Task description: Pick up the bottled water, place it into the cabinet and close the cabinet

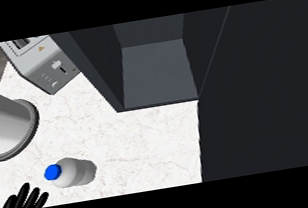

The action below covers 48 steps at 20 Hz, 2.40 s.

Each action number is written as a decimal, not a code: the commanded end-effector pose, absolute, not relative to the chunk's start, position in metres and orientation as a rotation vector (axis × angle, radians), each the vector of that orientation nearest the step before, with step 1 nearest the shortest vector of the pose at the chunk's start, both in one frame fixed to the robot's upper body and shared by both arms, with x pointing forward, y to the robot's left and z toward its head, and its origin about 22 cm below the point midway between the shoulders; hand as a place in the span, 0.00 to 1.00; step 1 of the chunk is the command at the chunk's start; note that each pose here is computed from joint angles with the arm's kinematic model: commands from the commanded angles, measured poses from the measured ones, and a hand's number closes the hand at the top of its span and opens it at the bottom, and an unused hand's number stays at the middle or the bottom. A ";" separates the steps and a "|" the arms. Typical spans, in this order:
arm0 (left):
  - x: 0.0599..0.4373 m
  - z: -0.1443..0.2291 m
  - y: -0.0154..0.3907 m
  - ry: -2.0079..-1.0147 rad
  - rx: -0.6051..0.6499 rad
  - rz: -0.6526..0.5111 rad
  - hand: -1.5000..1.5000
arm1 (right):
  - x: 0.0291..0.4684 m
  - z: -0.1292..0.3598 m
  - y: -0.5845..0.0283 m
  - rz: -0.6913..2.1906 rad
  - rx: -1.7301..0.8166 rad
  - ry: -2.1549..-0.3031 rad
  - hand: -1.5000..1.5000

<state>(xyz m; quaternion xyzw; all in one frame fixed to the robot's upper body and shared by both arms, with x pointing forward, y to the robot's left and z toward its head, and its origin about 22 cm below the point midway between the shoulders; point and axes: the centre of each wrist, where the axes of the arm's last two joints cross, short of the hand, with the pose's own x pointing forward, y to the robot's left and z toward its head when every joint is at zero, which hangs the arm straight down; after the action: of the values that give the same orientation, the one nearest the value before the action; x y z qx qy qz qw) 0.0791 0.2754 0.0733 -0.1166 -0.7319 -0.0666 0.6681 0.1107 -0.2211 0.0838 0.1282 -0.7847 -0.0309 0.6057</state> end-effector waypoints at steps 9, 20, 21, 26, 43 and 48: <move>0.112 0.028 0.316 -1.668 -0.161 -0.157 0.00 | 0.104 0.068 -0.229 -0.056 0.317 -1.824 0.00; 0.160 -0.003 0.330 -1.605 -0.097 -0.185 0.00 | 0.100 0.064 -0.222 -0.060 0.322 -1.814 0.00; 0.161 -0.009 0.344 -1.580 -0.118 -0.196 0.00 | 0.103 0.082 -0.212 -0.049 0.318 -1.822 0.00; 0.163 -0.043 0.361 -1.538 -0.111 -0.142 0.00 | 0.098 0.056 -0.229 -0.077 0.315 -1.836 0.00; 0.195 -0.108 0.354 -1.431 -0.210 -0.078 0.00 | 0.089 0.066 -0.231 -0.066 0.321 -1.815 0.00; 0.194 -0.135 0.358 -1.446 -0.223 -0.077 0.00 | 0.090 0.054 -0.224 -0.028 0.323 -1.823 0.00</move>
<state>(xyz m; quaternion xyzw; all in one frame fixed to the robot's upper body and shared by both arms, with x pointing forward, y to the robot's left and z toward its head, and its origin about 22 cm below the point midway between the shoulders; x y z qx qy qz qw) 0.1978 0.3608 -0.1181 -0.0965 -0.6610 -0.0310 0.7435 0.0865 -0.2248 0.0587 0.1391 -0.7867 -0.0178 0.6013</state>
